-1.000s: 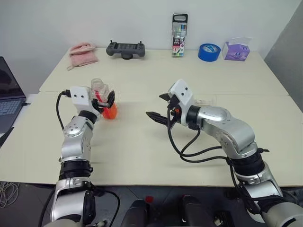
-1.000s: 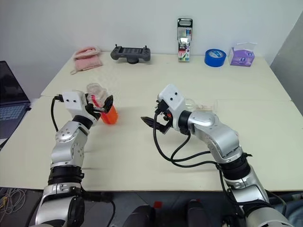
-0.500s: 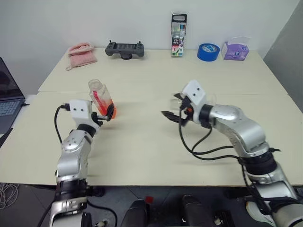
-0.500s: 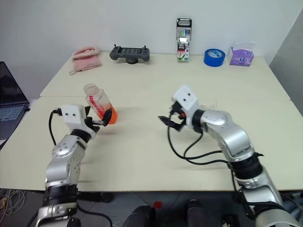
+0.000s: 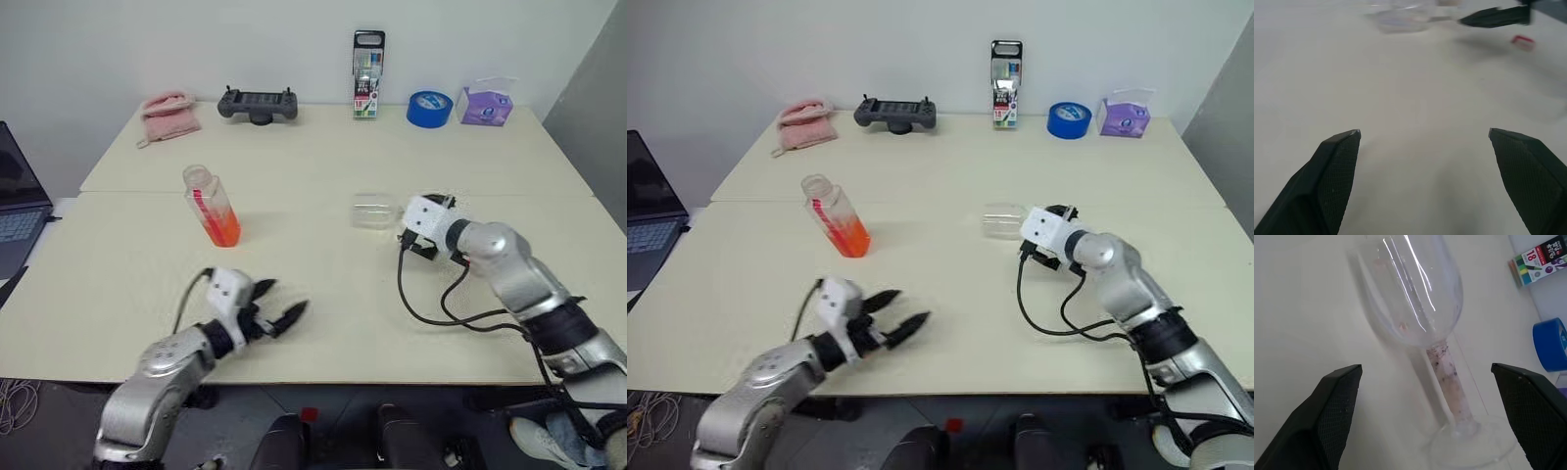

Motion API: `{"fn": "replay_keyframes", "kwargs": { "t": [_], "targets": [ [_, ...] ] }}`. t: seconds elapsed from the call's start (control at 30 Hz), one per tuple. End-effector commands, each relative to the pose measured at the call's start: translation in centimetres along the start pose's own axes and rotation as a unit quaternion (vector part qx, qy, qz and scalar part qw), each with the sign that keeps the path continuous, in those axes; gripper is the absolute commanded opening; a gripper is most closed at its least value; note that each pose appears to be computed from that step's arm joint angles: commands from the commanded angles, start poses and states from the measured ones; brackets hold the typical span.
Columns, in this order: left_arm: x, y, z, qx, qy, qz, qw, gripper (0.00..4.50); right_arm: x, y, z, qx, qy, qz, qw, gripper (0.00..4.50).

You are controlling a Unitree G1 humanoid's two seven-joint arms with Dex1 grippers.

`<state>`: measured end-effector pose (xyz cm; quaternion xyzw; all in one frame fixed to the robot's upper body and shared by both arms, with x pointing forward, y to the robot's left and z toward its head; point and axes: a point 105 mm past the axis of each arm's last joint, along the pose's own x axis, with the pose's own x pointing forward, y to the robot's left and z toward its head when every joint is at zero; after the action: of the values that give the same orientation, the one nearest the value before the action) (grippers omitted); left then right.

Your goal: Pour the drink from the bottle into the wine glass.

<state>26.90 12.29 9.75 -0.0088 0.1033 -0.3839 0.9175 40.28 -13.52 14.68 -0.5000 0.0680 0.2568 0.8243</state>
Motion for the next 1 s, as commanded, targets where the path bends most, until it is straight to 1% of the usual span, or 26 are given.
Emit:
{"fn": "replay_keyframes", "kwargs": {
  "t": [0.03, 0.17, 0.27, 0.4, 0.57, 0.67, 0.73, 0.8, 0.87, 1.0],
  "targets": [
    [1.6, -0.9, 1.9, 0.027, -0.020, -0.023, 0.999, 4.47, 1.0, -1.7, 0.2, -0.051, 0.013, -0.022, 0.998, 4.50],
    [2.5, -1.5, 2.3, 0.034, -0.023, -0.038, 0.998, 4.47, 2.0, -2.3, -0.4, -0.081, 0.046, -0.014, 0.996, 4.50],
    [2.6, -1.9, 2.3, 0.031, -0.021, -0.047, 0.998, 4.47, 2.5, -2.3, -0.2, -0.089, 0.051, -0.003, 0.995, 4.50],
    [2.3, -2.4, 1.5, 0.032, 0.001, -0.062, 0.998, 4.47, 3.4, -1.7, 0.0, -0.113, 0.060, 0.016, 0.992, 4.50],
    [2.5, -2.4, 1.6, 0.032, -0.001, -0.058, 0.998, 4.47, 4.5, -0.7, 0.6, -0.141, 0.069, 0.048, 0.986, 4.50],
    [2.6, -2.4, 1.6, 0.034, -0.002, -0.057, 0.998, 4.50, 4.9, -0.1, 0.9, -0.156, 0.074, 0.066, 0.983, 3.91],
    [2.7, -2.3, 1.7, 0.035, -0.003, -0.055, 0.998, 4.50, 5.0, 0.1, 1.0, -0.161, 0.078, 0.076, 0.981, 3.23],
    [2.7, -2.2, 1.7, 0.037, -0.003, -0.053, 0.998, 4.50, 4.9, 0.7, 0.8, -0.171, 0.088, 0.098, 0.977, 2.43],
    [2.7, -2.1, 1.7, 0.037, -0.002, -0.052, 0.998, 4.50, 4.9, 1.1, 0.6, -0.174, 0.097, 0.112, 0.974, 1.73],
    [2.5, -1.7, 1.9, 0.042, -0.005, -0.044, 0.998, 4.50, 5.0, 1.4, 0.8, -0.172, 0.098, 0.110, 0.974, 0.33]
  ]
}}
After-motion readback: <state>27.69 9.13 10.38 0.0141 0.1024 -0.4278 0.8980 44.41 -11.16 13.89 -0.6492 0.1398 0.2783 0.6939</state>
